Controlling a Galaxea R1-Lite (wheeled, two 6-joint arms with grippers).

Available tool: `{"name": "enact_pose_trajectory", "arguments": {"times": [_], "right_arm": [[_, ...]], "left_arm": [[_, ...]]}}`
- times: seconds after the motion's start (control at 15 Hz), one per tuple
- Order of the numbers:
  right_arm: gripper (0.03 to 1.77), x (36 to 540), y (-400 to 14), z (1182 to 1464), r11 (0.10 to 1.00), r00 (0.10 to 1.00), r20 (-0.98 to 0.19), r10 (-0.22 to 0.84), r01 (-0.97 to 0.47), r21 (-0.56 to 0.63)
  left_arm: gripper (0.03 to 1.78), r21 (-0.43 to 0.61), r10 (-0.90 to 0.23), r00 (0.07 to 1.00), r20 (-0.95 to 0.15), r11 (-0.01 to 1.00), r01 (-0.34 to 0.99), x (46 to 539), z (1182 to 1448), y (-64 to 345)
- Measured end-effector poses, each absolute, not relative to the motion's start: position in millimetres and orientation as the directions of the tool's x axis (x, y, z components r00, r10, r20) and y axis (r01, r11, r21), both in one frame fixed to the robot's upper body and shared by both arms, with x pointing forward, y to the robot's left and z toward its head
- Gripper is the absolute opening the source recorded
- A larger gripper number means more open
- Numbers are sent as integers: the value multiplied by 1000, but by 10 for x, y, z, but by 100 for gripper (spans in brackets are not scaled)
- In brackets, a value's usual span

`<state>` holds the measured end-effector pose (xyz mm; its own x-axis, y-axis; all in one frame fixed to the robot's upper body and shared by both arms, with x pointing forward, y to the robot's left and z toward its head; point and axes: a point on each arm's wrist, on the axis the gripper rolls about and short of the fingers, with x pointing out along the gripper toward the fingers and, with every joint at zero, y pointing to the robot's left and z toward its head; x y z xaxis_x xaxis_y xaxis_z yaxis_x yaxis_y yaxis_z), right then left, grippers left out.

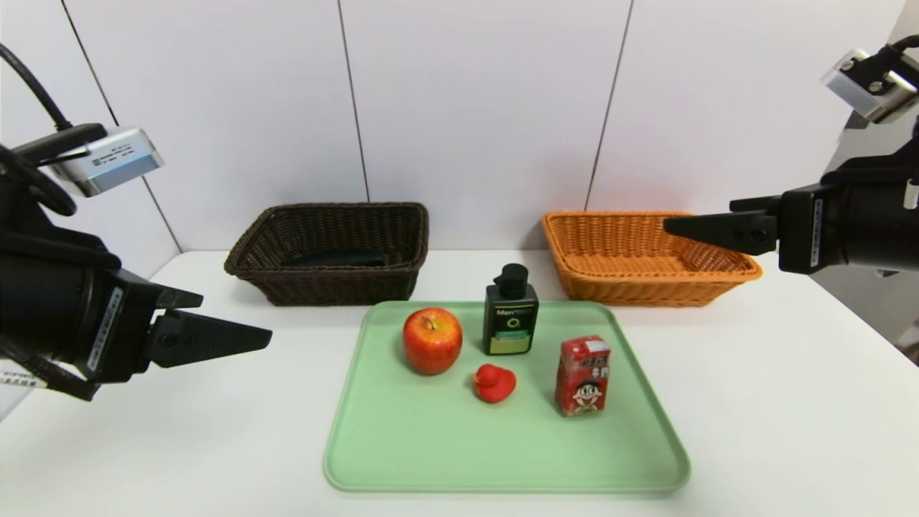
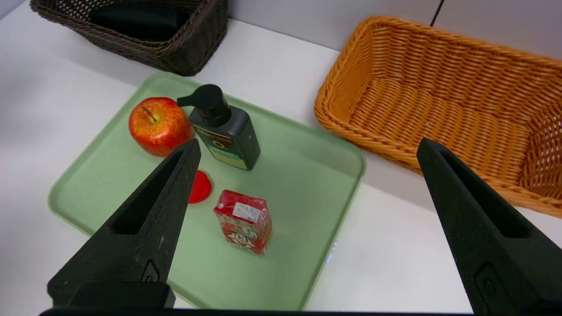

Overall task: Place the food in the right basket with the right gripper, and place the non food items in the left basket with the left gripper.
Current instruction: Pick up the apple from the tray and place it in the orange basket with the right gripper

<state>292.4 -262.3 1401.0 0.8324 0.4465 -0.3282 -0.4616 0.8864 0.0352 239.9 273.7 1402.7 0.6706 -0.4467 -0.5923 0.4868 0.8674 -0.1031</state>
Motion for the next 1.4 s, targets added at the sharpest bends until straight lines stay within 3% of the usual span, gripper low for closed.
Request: {"name": "enact_pose_trajectory", "arguments": {"times": [0.53,1.13,1.4], "right_arm": [[170,3177,-2088,14120,790,753,-315,578,-613,-15],[170,3333,-1124,13962,528,582,-367,725,-813,-246],[170,3426,-871,13955,463,536,-425,729,-844,-270]], "left_arm": [[169,-99,-449,679,-581,867,488,2043,13909,2870],[169,-99,-451,679,-579,866,490,1994,13881,2888],[169,-103,-447,669,-593,867,488,1984,13818,2891]]}}
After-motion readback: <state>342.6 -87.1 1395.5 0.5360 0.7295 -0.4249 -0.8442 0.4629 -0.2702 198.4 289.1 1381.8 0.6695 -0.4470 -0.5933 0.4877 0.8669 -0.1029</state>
